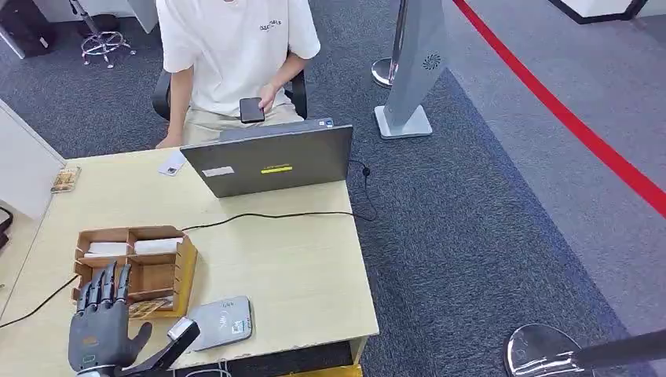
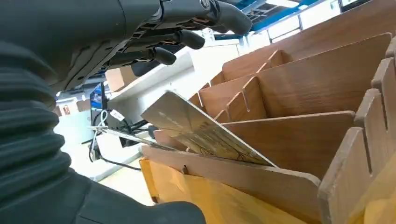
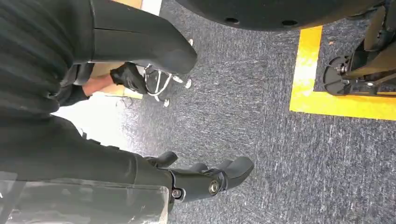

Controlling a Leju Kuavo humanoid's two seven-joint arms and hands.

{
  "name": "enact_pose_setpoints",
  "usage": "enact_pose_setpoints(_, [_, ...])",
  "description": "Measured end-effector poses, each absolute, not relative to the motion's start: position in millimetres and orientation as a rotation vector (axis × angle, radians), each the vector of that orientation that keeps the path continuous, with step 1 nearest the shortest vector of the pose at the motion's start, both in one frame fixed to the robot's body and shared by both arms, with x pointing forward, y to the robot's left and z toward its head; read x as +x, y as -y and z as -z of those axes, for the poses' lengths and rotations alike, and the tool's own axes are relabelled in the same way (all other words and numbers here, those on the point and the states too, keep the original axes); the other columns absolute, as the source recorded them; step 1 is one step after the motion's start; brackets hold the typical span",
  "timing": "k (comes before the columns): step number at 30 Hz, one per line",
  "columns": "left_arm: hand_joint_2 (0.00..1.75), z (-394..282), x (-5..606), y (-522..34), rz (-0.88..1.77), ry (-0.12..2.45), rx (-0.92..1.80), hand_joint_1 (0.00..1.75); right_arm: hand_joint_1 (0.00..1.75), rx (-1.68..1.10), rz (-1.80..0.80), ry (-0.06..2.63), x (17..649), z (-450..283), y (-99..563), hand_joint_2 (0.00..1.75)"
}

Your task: Pass the card to the sensor for recognition and then transmit it.

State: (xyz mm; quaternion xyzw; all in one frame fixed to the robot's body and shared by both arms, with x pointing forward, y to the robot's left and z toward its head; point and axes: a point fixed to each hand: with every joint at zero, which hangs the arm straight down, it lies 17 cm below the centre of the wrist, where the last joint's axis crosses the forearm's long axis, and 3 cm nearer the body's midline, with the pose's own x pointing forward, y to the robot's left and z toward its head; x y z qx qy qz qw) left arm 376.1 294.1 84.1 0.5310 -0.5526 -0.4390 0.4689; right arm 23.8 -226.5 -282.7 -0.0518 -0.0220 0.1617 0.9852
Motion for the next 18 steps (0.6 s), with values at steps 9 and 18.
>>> enact_pose_setpoints(9, [1.75,-78.5,375.6,-290.7,1.080,1.350,1.263,1.75,0.00,-0.104,-0.326,0.047,24.3,282.7,226.4,1.75])
enact_pose_setpoints(18, [1.75,-75.0,375.3,-290.9,1.058,1.348,1.225,1.75,0.00,-0.104,-0.328,0.048,24.4,282.7,226.3,1.75])
